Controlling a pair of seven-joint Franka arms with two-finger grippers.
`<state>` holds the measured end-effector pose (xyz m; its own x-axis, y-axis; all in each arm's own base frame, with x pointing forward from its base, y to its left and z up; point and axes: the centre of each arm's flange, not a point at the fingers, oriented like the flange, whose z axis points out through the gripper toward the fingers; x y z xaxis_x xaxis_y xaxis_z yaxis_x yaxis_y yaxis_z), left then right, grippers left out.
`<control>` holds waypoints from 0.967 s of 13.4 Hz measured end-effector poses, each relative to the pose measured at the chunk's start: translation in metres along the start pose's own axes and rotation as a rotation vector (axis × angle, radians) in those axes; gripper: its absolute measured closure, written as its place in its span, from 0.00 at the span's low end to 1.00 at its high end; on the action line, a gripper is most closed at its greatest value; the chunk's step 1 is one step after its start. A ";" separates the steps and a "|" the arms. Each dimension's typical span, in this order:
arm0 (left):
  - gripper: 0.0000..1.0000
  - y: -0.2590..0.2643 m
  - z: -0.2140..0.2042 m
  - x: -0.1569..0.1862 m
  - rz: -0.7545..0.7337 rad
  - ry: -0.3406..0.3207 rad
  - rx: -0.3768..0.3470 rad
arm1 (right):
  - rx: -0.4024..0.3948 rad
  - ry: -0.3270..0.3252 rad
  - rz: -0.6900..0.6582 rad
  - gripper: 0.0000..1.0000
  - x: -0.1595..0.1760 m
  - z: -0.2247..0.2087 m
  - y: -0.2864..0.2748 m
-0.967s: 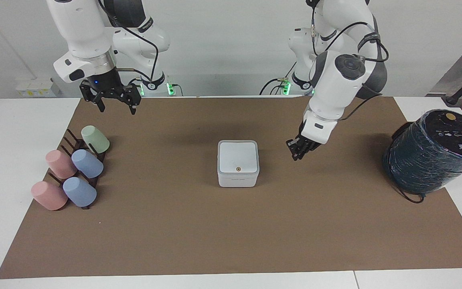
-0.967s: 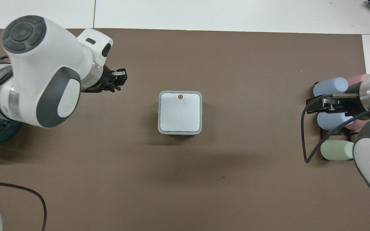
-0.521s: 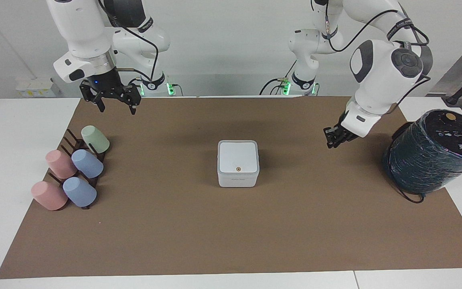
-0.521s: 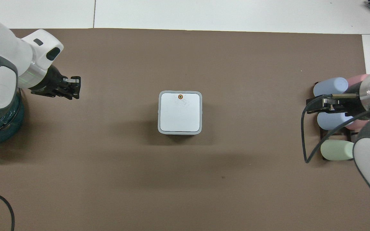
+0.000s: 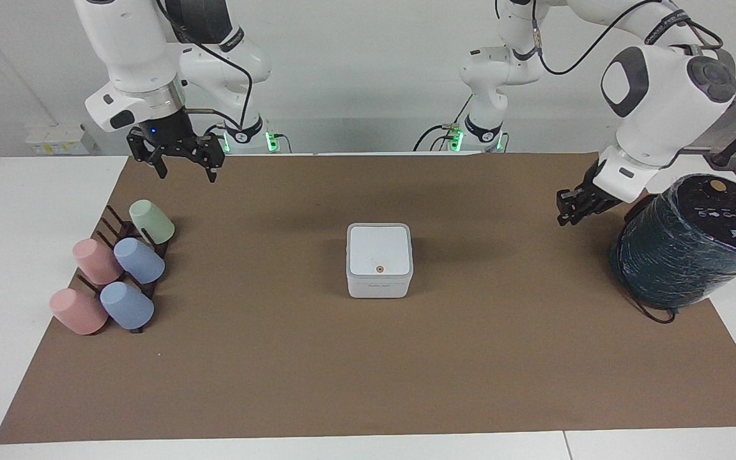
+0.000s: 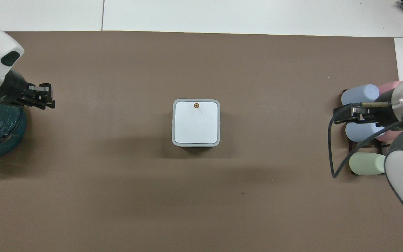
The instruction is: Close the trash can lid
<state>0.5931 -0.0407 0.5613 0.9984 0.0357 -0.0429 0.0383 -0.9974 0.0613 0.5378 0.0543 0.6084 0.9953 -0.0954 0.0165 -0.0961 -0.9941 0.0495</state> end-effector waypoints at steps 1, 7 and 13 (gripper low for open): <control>0.72 0.000 -0.012 -0.007 0.004 0.011 0.013 | 0.000 0.000 0.000 0.00 0.000 0.000 0.000; 0.32 0.005 -0.054 -0.034 0.018 0.063 0.024 | 0.000 0.000 0.000 0.00 0.000 0.000 0.000; 0.00 0.003 -0.056 -0.035 0.017 0.067 0.040 | 0.000 0.000 0.000 0.00 0.000 0.000 0.000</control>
<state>0.5608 -0.0417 0.6190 0.9995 0.0212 0.0252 0.0207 -0.9996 0.0215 0.5378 0.0543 0.6084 0.9953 -0.0954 0.0165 -0.0961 -0.9941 0.0495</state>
